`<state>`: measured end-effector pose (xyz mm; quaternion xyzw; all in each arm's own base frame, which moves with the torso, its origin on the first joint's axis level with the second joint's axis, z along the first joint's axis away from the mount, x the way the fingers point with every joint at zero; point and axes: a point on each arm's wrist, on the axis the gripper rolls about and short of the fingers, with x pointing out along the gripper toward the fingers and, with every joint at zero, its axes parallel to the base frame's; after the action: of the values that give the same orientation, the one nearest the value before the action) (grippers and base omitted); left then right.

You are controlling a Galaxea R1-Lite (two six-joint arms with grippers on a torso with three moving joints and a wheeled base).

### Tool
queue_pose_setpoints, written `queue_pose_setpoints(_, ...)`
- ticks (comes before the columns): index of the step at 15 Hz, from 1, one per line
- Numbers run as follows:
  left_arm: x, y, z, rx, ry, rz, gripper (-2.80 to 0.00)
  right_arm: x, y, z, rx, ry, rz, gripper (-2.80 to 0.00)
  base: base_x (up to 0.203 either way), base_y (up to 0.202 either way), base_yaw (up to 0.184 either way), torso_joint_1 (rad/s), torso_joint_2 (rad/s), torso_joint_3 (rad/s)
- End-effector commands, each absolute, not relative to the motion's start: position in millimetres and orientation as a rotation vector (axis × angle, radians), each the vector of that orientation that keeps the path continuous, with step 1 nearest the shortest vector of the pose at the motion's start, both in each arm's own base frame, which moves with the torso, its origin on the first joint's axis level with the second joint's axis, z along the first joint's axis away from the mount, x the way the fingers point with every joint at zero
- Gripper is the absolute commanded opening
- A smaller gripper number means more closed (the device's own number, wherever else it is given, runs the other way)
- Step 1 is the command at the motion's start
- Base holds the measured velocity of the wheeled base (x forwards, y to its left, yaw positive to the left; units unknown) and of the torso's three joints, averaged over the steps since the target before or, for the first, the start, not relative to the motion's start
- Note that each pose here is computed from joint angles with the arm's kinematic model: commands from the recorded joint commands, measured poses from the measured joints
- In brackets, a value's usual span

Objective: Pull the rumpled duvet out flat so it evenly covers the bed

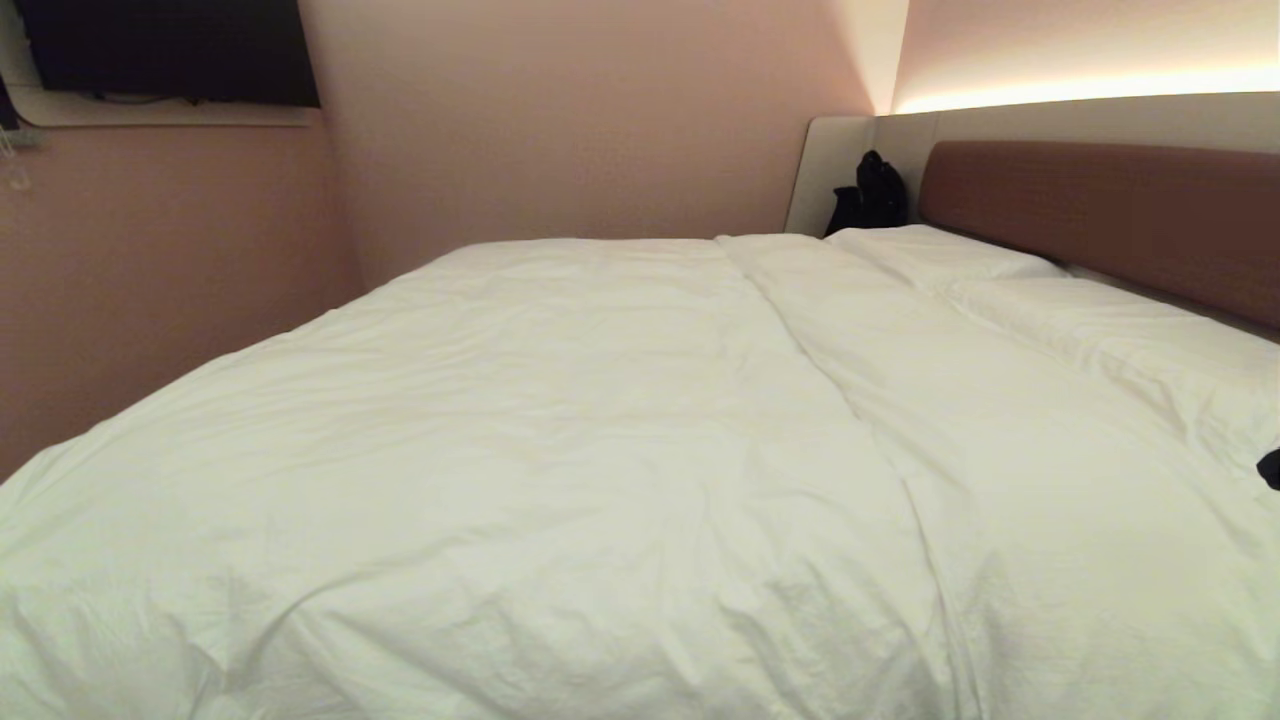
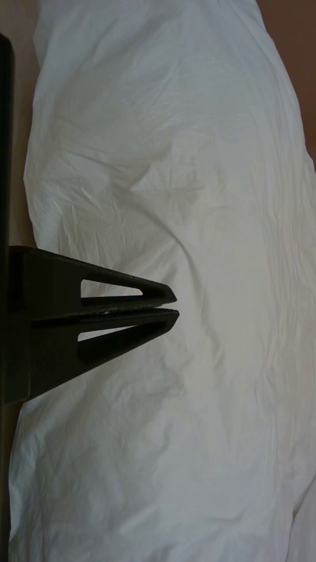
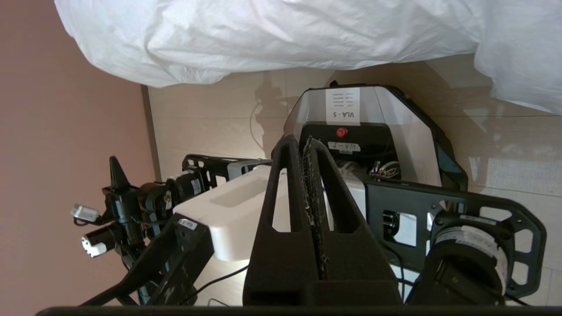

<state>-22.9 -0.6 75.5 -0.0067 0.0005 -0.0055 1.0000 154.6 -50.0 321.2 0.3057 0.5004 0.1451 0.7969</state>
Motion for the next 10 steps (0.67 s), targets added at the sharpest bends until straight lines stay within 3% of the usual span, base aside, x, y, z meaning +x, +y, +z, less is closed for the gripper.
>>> queue_pose_setpoints(1, -23, -1, 75, -0.014, 0.002, -0.011, -2.8, 139, -42, 326, 0.666, 1.091, 0.3, -2.8, 0.0, 0.0, 0.0, 0.0, 0.0, 0.0)
queue_pose_setpoints(10, -23, -1, 75, -0.015, 0.002, -0.011, -2.8, 114, -31, 333, 0.513, 1.111, 0.089, -2.8, 0.0, 0.0, 0.0, 0.0, 0.0, 0.0)
